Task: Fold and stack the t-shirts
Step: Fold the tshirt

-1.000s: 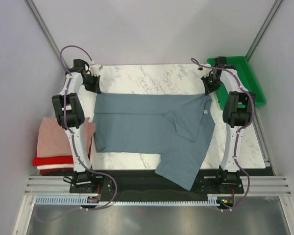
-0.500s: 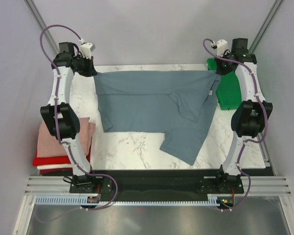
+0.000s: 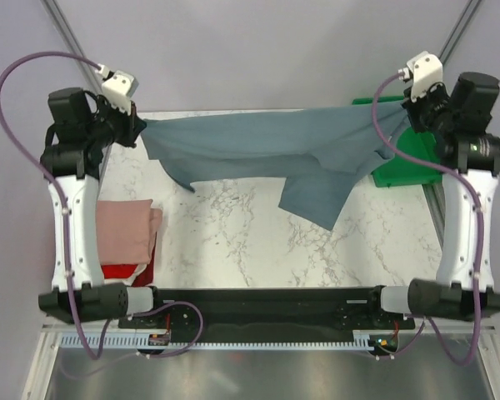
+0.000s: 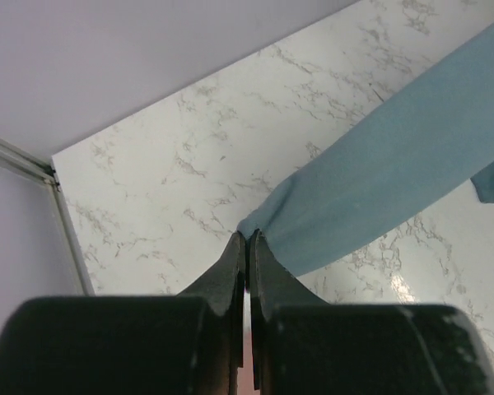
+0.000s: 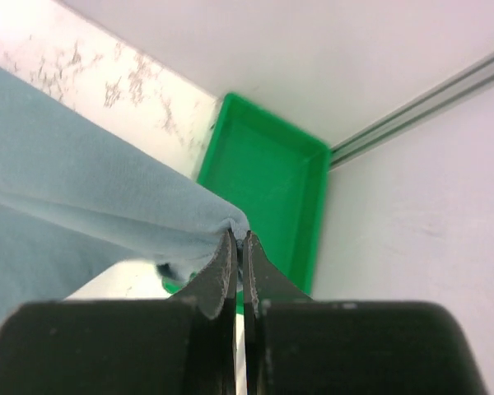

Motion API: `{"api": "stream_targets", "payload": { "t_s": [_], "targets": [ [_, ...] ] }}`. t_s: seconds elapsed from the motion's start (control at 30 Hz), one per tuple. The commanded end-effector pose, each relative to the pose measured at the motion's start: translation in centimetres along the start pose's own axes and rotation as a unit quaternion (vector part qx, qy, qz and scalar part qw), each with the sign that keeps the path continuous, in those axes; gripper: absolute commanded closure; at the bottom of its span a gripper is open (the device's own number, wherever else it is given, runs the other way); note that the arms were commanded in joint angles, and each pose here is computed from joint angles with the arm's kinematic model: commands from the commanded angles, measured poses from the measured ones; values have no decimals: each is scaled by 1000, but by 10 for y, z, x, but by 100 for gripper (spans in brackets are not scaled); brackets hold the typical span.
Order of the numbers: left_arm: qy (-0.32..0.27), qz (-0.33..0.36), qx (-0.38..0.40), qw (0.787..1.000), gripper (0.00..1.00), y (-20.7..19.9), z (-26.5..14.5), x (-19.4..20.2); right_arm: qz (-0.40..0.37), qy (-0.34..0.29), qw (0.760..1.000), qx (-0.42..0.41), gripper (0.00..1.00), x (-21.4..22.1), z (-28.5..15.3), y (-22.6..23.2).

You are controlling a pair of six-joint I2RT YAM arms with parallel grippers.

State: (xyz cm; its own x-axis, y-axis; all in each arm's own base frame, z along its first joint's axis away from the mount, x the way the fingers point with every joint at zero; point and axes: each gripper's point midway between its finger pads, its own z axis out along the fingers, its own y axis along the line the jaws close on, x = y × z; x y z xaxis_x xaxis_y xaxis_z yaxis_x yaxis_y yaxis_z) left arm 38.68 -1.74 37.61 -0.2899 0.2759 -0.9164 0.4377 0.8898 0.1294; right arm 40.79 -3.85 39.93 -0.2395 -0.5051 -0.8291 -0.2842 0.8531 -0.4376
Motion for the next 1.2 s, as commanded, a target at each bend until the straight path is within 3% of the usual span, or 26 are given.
{"api": "stream_targets", "payload": {
  "t_s": [0.0, 0.17, 0.4, 0.53, 0.63, 0.77, 0.97, 1.17],
  "targets": [
    [-54, 31, -48, 997, 98, -11, -53, -22, -55, -79, 993, 71, 100, -44, -79, -12],
    [-105, 55, -88, 989, 98, -35, -114, -33, -71, -118, 983, 120, 100, -52, -156, 2],
    [-201, 91, -132, 966, 98, -71, -203, -66, -81, -213, 952, 207, 100, -89, -270, 9],
    [-235, 106, -151, 954, 98, -73, -229, -93, -78, -247, 940, 224, 100, -116, -291, -1],
    [-236, 104, -147, 955, 98, -63, -220, -108, -87, -245, 941, 218, 100, -131, -271, -13],
    [-202, 91, -116, 968, 98, -48, -176, -101, -112, -216, 953, 182, 100, -125, -207, -20],
    [-84, 33, 30, 995, 97, -54, -61, -11, -114, -142, 982, 41, 100, -51, -85, 25],
    [41, -28, 73, 996, 98, -39, 39, 102, -74, -36, 990, -115, 100, 78, 28, 104]
  ]
}}
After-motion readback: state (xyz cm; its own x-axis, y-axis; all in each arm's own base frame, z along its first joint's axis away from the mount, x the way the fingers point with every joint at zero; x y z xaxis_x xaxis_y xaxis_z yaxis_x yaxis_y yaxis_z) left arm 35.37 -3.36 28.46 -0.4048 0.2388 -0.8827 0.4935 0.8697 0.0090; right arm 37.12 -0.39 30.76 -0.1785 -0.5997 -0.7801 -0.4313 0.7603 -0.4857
